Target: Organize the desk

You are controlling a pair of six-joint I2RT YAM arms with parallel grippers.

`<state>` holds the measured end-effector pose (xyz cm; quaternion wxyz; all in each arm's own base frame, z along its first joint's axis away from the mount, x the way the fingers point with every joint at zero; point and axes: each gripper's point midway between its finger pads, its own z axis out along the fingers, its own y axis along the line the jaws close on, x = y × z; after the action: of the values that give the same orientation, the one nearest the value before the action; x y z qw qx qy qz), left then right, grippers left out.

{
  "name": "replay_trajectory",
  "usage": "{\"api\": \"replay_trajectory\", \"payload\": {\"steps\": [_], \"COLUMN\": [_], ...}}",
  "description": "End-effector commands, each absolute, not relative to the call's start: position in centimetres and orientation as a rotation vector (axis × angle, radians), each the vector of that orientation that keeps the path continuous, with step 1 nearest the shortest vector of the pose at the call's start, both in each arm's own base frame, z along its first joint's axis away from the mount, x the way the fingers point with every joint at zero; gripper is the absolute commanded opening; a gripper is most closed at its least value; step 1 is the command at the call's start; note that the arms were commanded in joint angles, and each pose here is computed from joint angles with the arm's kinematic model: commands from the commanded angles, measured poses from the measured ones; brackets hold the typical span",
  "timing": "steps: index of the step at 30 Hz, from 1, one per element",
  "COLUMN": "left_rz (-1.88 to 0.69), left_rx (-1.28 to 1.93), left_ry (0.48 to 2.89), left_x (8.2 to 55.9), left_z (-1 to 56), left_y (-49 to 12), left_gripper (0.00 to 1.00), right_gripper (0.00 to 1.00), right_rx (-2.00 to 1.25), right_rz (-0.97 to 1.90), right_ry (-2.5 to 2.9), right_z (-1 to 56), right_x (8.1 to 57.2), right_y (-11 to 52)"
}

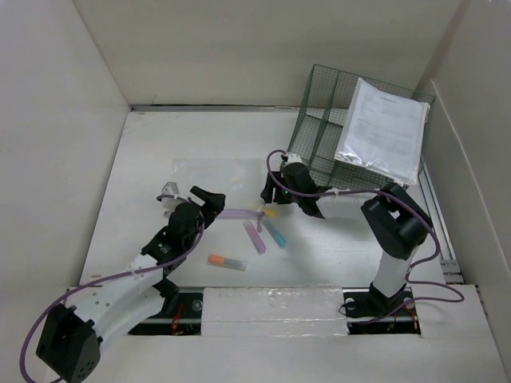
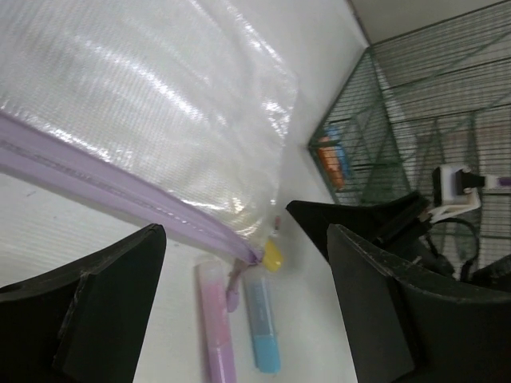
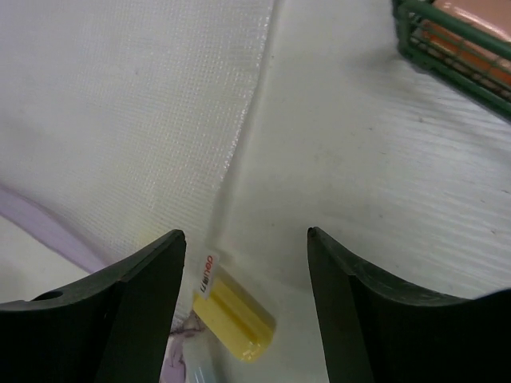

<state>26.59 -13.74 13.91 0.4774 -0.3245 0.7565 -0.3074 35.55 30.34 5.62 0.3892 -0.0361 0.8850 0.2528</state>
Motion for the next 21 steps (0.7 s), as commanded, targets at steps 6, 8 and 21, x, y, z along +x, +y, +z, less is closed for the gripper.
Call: {"api": "replay_trajectory", "payload": {"steps": [6, 8, 21], "left_rz": [-0.668, -0.614, -0.632], "left_rx": [-0.841, -0.873, -1.032], "left_ry": [1.879, 1.877, 1.914], "left_x": [27.9, 28.3, 29.5], "left_z": [11.0, 9.9, 6.2], "left_y": [-13.7, -12.9, -9.2], "left_gripper": [0.78, 0.78, 0.79], "right_gripper": [0.68, 0.68, 0.64], "right_rx": [-0.107, -0.082, -0.042], "right_rz": [0.730, 0.729, 0.922], "right_ry": [2.174, 2.187, 2.154], "right_z": [6.1, 5.2, 3.1], "right_x": [37.9, 37.9, 37.0], "right_y": [34.8, 34.8, 36.7]}}
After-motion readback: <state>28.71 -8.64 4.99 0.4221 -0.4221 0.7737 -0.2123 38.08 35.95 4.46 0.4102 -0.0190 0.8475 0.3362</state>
